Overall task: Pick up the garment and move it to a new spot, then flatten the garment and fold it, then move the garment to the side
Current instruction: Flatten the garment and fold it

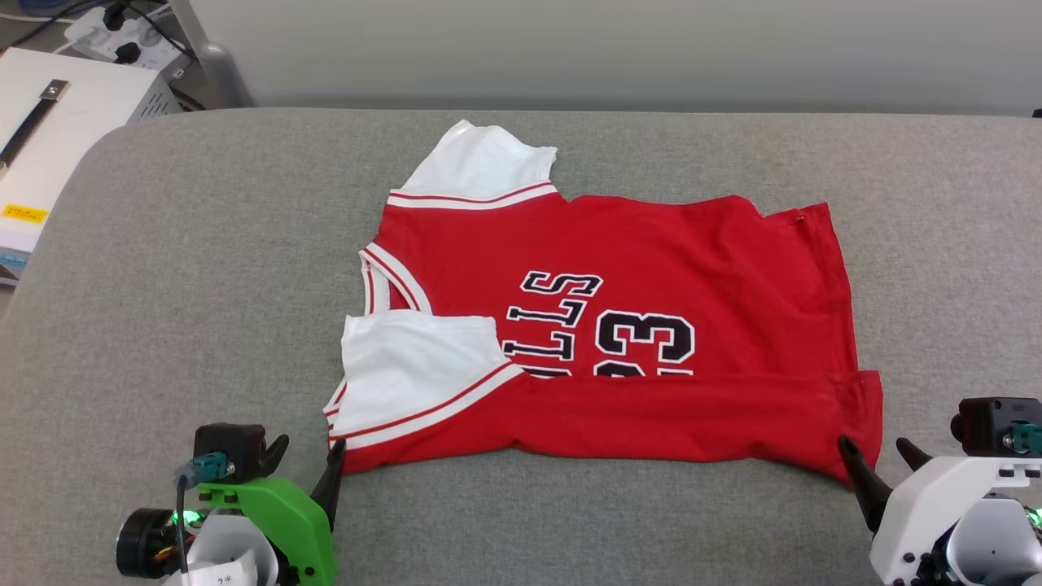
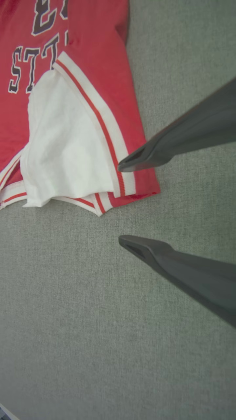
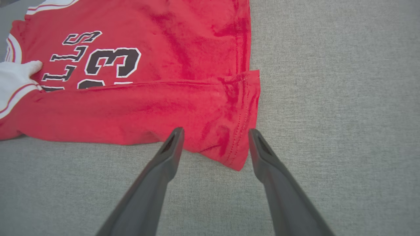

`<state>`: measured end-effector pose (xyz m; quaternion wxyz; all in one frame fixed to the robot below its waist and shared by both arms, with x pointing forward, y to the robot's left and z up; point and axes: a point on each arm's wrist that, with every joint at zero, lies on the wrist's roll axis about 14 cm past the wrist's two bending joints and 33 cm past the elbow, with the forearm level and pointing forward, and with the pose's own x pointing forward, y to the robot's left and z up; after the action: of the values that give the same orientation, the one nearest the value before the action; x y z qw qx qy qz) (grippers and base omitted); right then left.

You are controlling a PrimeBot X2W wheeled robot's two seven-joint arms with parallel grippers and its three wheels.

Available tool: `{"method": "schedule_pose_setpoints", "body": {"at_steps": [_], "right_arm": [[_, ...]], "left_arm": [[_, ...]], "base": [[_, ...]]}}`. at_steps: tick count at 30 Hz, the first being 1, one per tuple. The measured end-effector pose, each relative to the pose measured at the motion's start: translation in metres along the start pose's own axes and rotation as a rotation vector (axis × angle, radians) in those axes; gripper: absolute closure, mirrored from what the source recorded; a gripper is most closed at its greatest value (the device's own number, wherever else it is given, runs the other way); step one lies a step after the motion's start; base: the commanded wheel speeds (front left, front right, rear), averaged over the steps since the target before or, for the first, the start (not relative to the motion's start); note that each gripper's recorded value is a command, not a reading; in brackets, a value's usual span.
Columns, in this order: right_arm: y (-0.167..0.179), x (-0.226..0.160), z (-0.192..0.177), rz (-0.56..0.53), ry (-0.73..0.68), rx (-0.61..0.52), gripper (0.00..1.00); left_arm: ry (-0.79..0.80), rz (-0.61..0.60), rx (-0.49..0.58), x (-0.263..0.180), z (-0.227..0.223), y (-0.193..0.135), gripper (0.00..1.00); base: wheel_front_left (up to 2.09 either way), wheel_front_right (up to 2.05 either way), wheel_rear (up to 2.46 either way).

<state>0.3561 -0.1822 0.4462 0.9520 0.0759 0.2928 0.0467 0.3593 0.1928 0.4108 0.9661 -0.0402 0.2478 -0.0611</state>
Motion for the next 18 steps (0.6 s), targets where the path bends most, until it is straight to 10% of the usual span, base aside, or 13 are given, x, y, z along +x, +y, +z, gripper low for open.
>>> {"method": "schedule_pose_setpoints", "body": {"at_steps": [16, 18], "right_arm": [[-0.021, 0.003, -0.016, -0.073, 0.057, 0.034, 0.00], [-0.022, 0.003, -0.017, -0.077, 0.058, 0.035, 0.00]], "left_arm": [[0.258, -0.011, 0.054, 0.032, -0.044, 0.003, 0.01], [0.271, -0.029, 0.060, 0.033, -0.045, 0.001, 0.74]], "base": [[0.00, 0.00, 0.00], [0.00, 0.00, 0.00]]}}
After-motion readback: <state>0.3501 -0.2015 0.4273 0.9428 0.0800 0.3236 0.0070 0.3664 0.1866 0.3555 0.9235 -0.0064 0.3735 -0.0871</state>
